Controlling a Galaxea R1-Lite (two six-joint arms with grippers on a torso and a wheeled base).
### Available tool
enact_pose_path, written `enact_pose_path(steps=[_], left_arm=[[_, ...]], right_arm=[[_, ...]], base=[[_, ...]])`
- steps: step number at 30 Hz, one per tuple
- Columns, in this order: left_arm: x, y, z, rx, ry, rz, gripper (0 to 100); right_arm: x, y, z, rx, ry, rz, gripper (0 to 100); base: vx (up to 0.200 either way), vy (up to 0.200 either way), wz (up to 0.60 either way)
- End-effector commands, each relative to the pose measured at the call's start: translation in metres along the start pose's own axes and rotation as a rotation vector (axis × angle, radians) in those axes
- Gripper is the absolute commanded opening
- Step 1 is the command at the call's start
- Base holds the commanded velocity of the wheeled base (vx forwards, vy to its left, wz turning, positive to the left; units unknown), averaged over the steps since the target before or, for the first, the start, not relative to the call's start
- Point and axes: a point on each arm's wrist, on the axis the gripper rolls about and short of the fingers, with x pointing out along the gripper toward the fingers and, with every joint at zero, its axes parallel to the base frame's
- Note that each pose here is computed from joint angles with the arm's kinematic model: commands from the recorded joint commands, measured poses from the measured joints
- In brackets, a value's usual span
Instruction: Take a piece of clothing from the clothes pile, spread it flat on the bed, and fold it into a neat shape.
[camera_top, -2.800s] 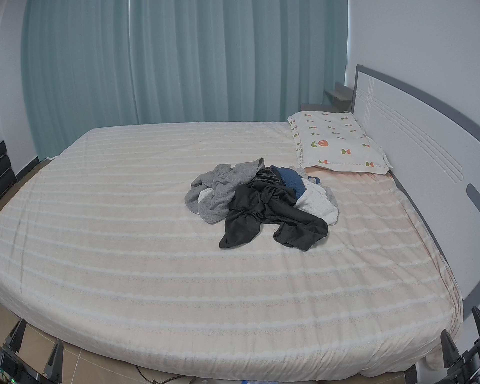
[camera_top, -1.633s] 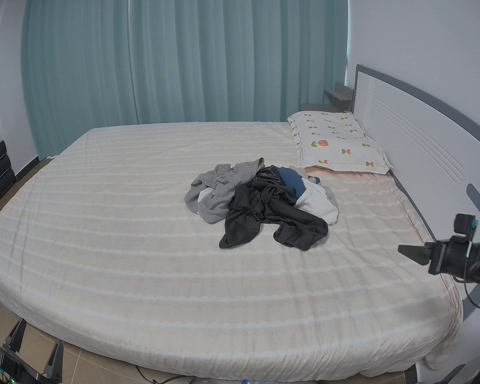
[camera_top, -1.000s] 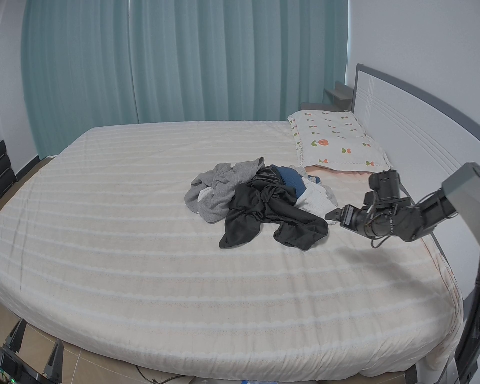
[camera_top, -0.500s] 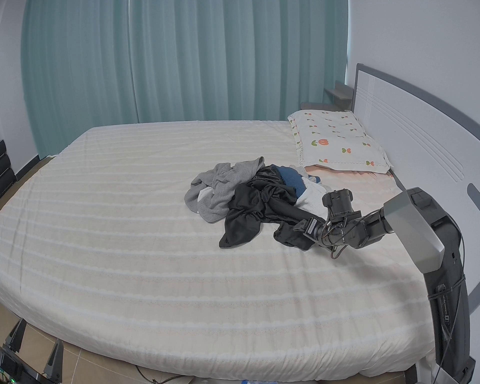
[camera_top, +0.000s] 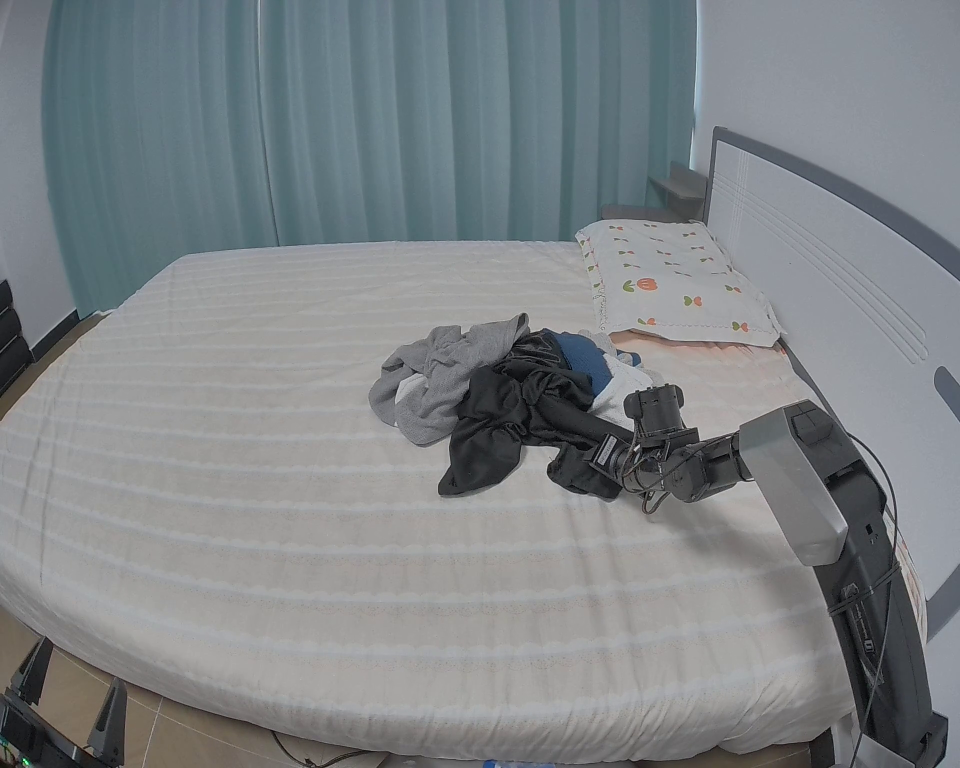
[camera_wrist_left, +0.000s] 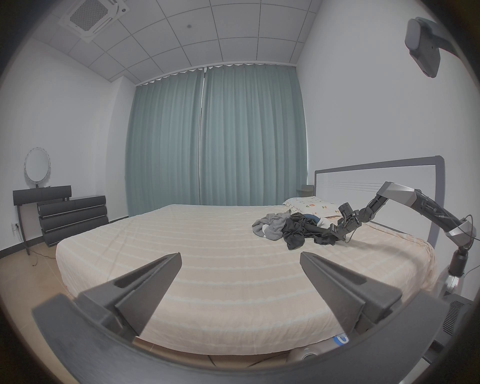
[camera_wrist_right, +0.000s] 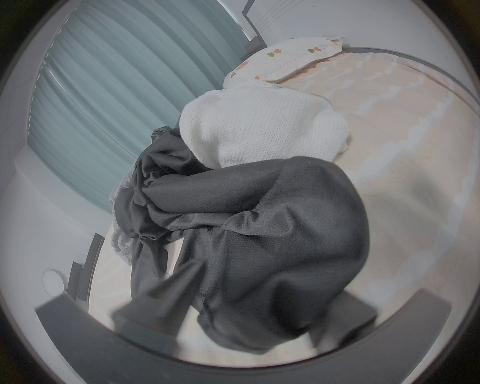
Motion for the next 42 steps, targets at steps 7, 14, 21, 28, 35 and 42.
enact_pose_path(steps=[7,14,21,28,35,42], left_arm=[[0.000,0.000,-0.004,0.000,-0.003,0.000,100],[0.000,0.000,-0.004,0.000,-0.003,0.000,100],[0.000,0.000,-0.004,0.000,-0.003,0.000,100],[0.000,0.000,-0.004,0.000,-0.003,0.000,100],[0.000,0.000,-0.004,0.005,-0.006,-0.010,100],[-0.001,0.000,-0.001,0.050,-0.025,-0.013,100]], right_arm=[[-0.042,0.013,0.014,0.132,0.061,0.076,0],[-0.123,0.024,0.013,0.176,0.123,0.271,0],[-0.206,0.039,0.015,0.136,0.035,0.449,0],[-0.310,0.079,0.045,0.087,-0.106,0.689,0],[-0.392,0.107,0.046,0.028,-0.172,0.896,0],[-0.407,0.114,0.042,-0.067,-0.211,0.926,0]], base=[[0.000,0.000,0.00],[0.000,0.000,0.00],[0.000,0.000,0.00],[0.000,0.000,0.00],[0.000,0.000,0.00],[0.000,0.000,0.00]])
